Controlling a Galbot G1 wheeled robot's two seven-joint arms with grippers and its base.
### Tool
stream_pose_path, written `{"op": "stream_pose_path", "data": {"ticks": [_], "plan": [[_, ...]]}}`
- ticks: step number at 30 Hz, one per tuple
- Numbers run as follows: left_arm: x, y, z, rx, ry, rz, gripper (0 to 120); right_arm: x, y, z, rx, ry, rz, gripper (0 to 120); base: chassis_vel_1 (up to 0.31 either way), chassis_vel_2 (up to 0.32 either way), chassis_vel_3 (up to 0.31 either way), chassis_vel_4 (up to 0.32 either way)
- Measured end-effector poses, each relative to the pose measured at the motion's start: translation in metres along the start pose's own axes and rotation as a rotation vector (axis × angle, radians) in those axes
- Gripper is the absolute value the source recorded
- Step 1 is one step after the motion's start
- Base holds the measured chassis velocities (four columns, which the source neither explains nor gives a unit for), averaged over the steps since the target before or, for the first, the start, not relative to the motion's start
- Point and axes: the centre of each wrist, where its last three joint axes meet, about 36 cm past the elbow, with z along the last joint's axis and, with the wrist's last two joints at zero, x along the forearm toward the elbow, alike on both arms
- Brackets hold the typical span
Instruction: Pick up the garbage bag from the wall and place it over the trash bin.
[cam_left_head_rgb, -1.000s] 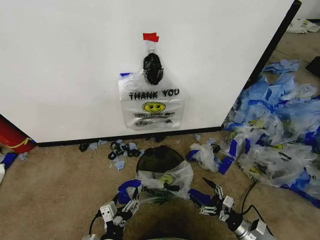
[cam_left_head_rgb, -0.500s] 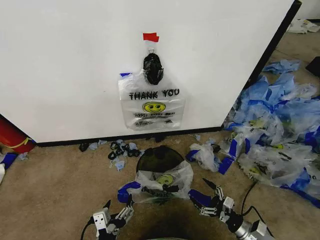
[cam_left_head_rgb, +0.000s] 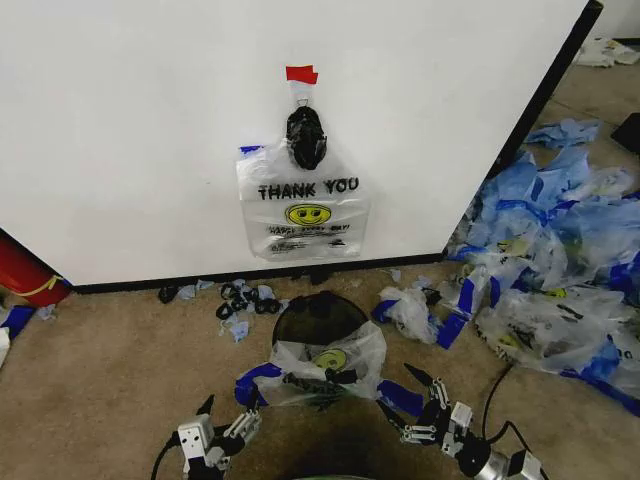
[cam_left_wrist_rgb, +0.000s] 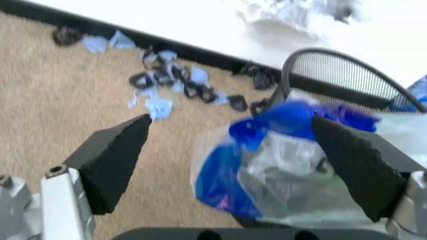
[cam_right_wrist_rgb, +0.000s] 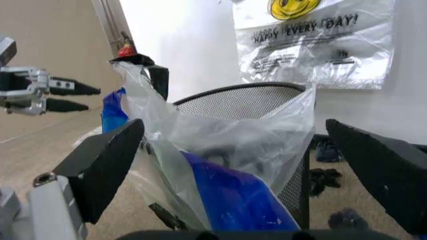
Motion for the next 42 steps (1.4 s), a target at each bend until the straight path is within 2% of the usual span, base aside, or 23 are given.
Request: {"op": "stream_pose_path", "data": {"ticks": [6,9,10,12,14,17,19,23,24,28,32,36,38,40,42], "plan": [[-0.004,0.003,-0.015,-0.034,-0.061,0.028,96,0.0,0.001,-0.002,-0.006,-0.008,0.001,100,0.0,0.0,0.0,0.0],[-0.018,0.008,-0.041,-0.067,-0.142,0.119,96,-0.002,0.002,-0.005,-0.011,-0.024,0.009,100,0.0,0.0,0.0,0.0],[-0.018,0.008,-0.041,-0.067,-0.142,0.119,96,-0.002,0.002,-0.005,-0.011,-0.024,0.009,100,0.0,0.0,0.0,0.0],[-0.032,0.013,-0.061,-0.08,-0.183,0.213,96,-0.003,0.004,-0.008,-0.011,-0.038,0.02,100,0.0,0.0,0.0,0.0],[-0.043,0.019,-0.075,-0.092,-0.182,0.3,96,-0.005,0.006,-0.011,-0.009,-0.052,0.037,100,0.0,0.0,0.0,0.0],[-0.063,0.029,-0.094,-0.115,-0.156,0.417,96,-0.01,0.011,-0.016,0.007,-0.069,0.059,100,0.0,0.0,0.0,0.0],[-0.069,0.032,-0.098,-0.113,-0.141,0.443,96,-0.012,0.013,-0.017,0.012,-0.072,0.066,100,0.0,0.0,0.0,0.0],[-0.102,0.046,-0.117,-0.122,-0.081,0.534,95,-0.025,0.025,-0.019,0.017,-0.081,0.089,100,0.0,0.0,0.0,0.0],[-0.102,0.046,-0.117,-0.122,-0.081,0.534,95,-0.025,0.025,-0.019,0.017,-0.081,0.089,100,0.0,0.0,0.0,0.0],[-0.133,0.071,-0.138,-0.188,-0.011,0.593,94,-0.039,0.036,-0.015,0.009,-0.094,0.12,100,0.0,0.0,0.0,0.0],[-0.149,0.086,-0.143,-0.217,0.034,0.625,94,-0.042,0.035,-0.01,0.006,-0.094,0.133,100,0.0,0.0,0.0,0.0],[-0.174,0.1,-0.137,-0.259,0.115,0.726,94,-0.045,0.031,-0.006,-0.001,-0.097,0.148,100,0.0,0.0,0.0,0.0],[-0.179,0.101,-0.138,-0.271,0.121,0.743,94,-0.046,0.031,-0.005,-0.002,-0.099,0.151,100,0.0,0.0,0.0,0.0],[-0.203,0.103,-0.146,-0.332,0.119,0.812,94,-0.05,0.035,-0.002,-0.011,-0.104,0.163,100,0.0,0.0,0.0,0.0],[-0.219,0.095,-0.148,-0.359,0.124,0.856,94,-0.051,0.038,0.001,-0.016,-0.104,0.173,100,0.0,0.0,0.0,0.0]]}}
